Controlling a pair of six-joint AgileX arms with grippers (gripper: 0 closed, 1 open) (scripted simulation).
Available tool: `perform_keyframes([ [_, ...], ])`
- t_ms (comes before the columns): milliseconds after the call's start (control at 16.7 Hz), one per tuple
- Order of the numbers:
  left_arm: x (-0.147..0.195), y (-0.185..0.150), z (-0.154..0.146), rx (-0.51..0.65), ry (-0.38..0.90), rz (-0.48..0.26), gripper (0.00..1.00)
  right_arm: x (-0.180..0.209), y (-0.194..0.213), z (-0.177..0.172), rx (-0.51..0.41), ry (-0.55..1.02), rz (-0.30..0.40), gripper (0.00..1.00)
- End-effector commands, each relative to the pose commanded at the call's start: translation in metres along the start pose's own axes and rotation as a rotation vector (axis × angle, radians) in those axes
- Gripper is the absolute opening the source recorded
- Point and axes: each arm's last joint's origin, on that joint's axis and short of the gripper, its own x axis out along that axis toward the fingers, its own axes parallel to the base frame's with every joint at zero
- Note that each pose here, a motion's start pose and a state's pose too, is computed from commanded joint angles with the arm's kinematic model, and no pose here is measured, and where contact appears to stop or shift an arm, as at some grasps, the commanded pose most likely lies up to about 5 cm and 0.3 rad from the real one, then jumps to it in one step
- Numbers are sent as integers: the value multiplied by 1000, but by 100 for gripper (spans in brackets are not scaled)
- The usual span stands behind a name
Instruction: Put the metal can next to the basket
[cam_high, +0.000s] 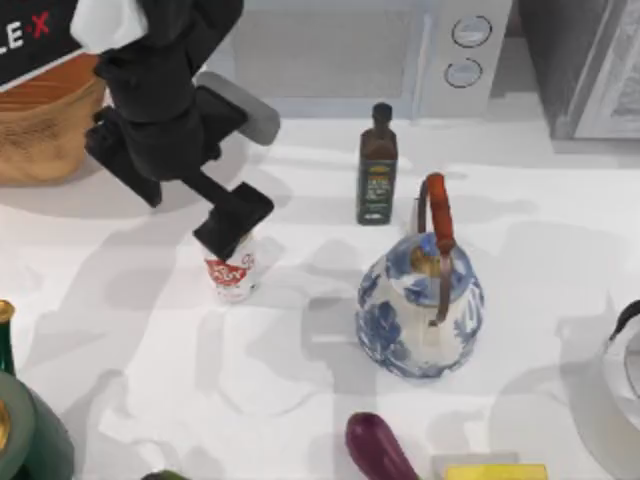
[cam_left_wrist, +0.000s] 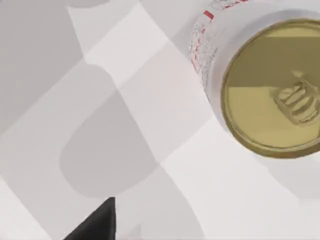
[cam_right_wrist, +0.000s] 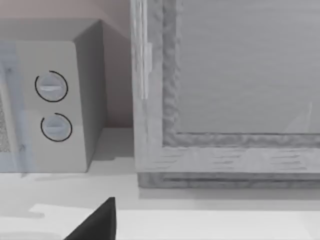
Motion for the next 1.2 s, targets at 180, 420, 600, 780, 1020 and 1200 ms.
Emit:
perform_keyframes([
  [180,6,-7,26,39,16,9,100,0,0,0,0,0,0,100],
  [420,8,-9,32,47,17,13,100,0,0,0,0,0,0,100],
  [600,9,-7,31,43,15,13,100,0,0,0,0,0,0,100],
  [780,26,-8,32,48,17,13,100,0,0,0,0,0,0,100],
  [1020,60,-8,32,47,15,14,100,0,0,0,0,0,0,100],
  [1200,68,-8,31,47,17,13,100,0,0,0,0,0,0,100],
])
